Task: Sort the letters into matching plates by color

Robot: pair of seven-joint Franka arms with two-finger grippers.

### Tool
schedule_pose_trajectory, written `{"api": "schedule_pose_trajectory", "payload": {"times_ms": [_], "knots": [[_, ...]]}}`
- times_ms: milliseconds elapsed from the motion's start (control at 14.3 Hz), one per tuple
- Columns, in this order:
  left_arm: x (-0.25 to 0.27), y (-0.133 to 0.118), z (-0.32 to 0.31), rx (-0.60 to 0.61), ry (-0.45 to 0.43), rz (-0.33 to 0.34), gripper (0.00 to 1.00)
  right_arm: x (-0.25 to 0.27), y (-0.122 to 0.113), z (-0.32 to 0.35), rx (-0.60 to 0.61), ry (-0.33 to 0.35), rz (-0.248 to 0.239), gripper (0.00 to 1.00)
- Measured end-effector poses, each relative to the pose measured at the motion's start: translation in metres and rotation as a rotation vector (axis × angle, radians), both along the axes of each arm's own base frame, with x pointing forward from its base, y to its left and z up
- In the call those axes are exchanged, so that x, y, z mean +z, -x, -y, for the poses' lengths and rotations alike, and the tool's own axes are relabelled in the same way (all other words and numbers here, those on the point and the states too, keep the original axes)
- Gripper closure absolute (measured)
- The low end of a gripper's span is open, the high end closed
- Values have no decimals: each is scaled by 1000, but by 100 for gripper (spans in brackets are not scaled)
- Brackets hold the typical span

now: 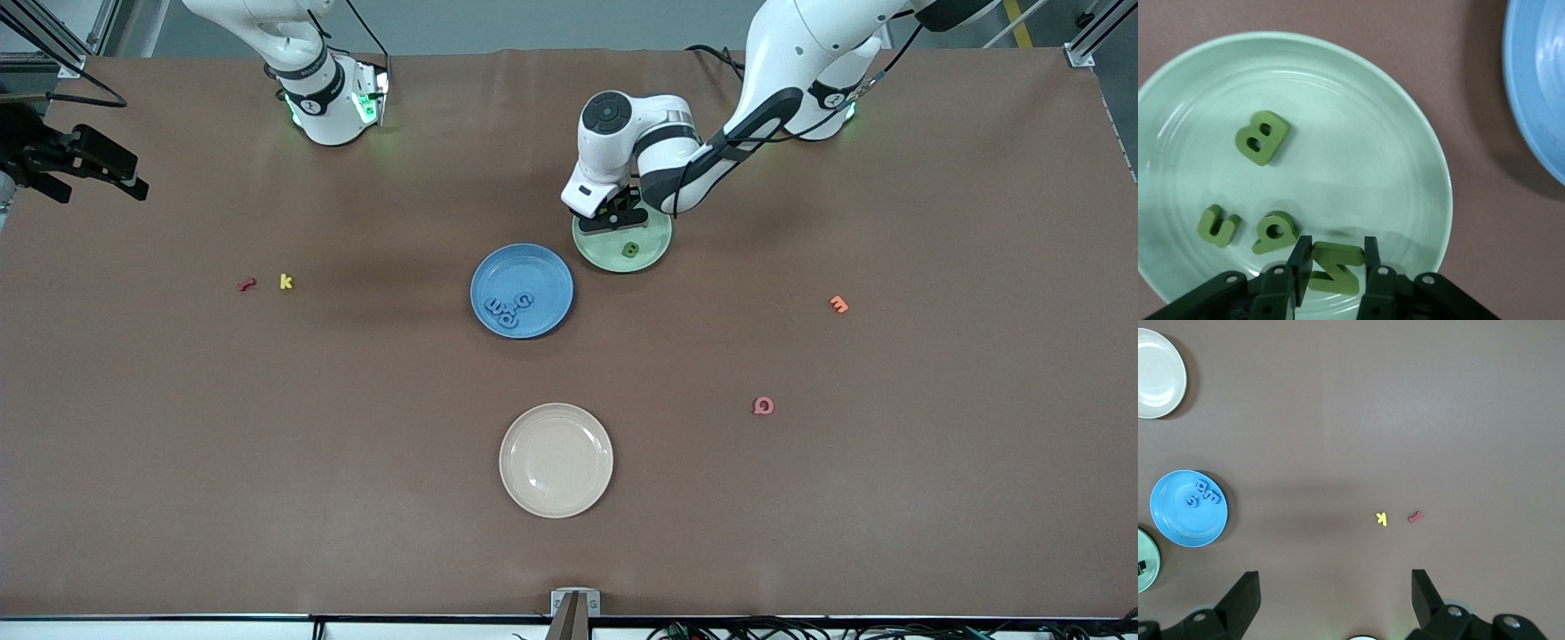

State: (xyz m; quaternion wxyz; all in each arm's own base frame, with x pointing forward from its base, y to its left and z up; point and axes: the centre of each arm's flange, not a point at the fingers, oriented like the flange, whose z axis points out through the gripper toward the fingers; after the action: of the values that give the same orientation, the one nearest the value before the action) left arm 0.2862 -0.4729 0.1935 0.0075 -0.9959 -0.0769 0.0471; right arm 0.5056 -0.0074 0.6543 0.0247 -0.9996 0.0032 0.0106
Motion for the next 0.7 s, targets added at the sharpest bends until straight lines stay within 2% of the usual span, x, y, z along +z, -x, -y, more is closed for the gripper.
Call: {"api": "schedule_pose_trajectory", "payload": {"times_ms": [209,418,697], "knots": [[1,-11,-2,19,6,4,30,0,0,3,0,31,1,0],[9,-37,-11,65,15,22,1,0,0,3,-6,35,0,0],[33,-74,-15,111,31,64,1,0,0,1,-38,35,-1,0]]}}
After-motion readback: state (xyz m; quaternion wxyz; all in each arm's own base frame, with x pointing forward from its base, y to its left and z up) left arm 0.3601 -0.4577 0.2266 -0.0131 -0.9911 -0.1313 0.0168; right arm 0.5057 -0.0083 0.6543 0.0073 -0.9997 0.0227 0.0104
